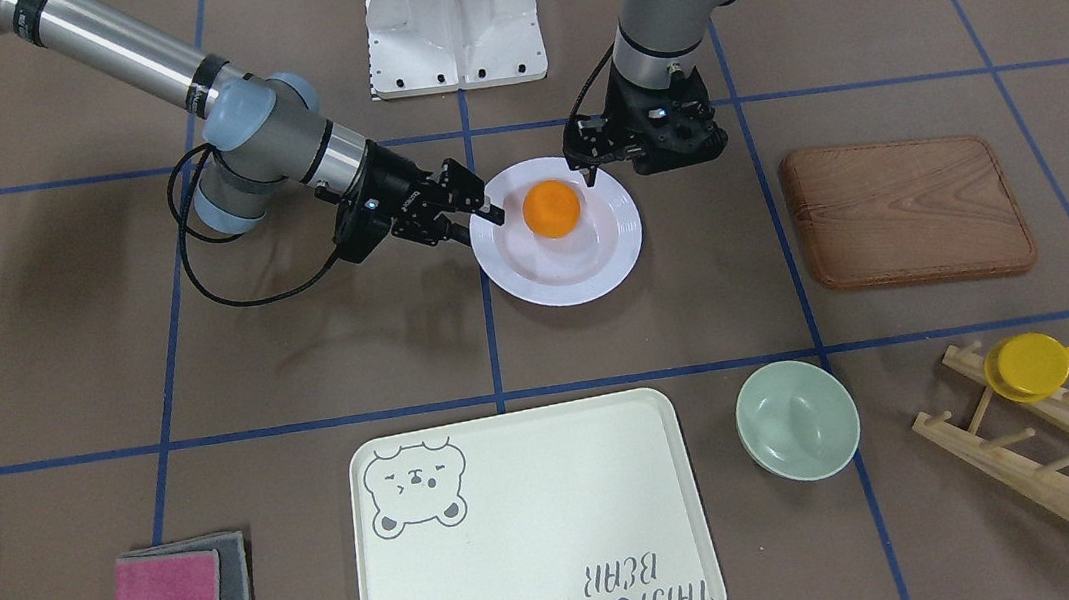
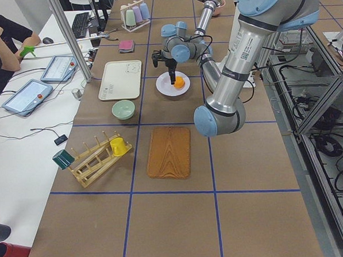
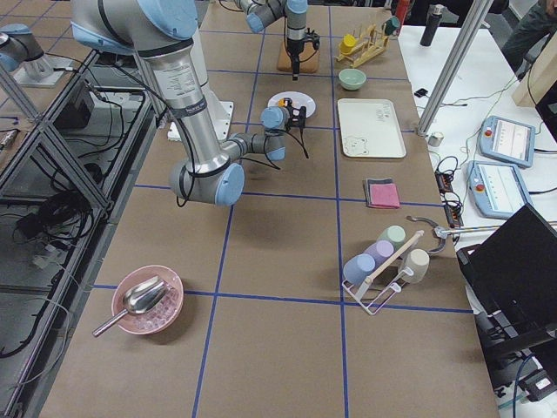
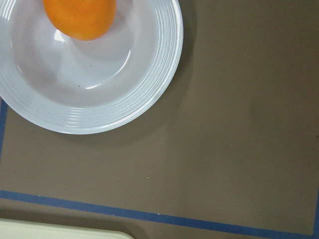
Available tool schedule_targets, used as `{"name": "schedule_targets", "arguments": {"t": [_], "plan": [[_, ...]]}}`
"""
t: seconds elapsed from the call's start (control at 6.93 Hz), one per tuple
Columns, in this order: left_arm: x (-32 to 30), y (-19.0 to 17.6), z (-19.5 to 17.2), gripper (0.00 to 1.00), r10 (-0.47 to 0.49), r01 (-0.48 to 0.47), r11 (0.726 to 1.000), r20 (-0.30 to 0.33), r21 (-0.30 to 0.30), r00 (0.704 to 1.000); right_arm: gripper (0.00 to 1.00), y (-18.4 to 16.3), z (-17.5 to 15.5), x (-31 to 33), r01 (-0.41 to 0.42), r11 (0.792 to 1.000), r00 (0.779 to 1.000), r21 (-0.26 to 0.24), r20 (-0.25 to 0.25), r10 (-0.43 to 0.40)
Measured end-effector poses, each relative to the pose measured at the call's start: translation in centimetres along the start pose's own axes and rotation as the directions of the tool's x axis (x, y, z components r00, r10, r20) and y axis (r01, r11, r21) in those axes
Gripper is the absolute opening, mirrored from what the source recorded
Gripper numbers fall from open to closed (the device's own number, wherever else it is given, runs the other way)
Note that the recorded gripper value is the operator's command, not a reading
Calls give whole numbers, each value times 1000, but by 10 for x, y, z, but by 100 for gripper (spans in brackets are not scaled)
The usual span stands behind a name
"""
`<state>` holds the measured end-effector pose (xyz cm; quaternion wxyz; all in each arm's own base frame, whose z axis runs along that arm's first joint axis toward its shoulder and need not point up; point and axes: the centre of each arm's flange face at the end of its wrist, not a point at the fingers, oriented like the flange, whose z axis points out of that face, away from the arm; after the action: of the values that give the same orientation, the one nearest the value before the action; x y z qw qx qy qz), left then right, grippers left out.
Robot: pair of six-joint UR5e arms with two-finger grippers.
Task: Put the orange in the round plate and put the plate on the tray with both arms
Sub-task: 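Lift the white plate with both grippers and carry it toward the cream tray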
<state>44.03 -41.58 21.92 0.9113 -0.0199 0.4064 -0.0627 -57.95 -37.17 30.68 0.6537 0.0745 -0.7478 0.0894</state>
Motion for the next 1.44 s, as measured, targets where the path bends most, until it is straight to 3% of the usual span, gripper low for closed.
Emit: {"name": "schedule_targets", "arguments": {"t": [0.43, 0.58, 1.15, 1.44], "plan": [[-3, -2, -9, 98, 23, -23, 1000, -12, 9, 1000, 6, -3, 2, -17, 3, 1000, 1000, 4, 28, -3], [-5, -3, -14, 98, 36, -36, 999, -16, 15, 999, 0, -3, 2, -18, 4, 1000, 1000, 5, 29, -4], [-12, -11, -28, 98, 38, -37, 999, -23, 34, 999, 0, -8, -4, -30, 1, 1000, 998, 13, 55, -2], [-34, -17, -47, 98, 88, -89, 995, 8, 49, 996, 0, -33, -26, -52, -52, 997, 993, 57, 106, 46]]}}
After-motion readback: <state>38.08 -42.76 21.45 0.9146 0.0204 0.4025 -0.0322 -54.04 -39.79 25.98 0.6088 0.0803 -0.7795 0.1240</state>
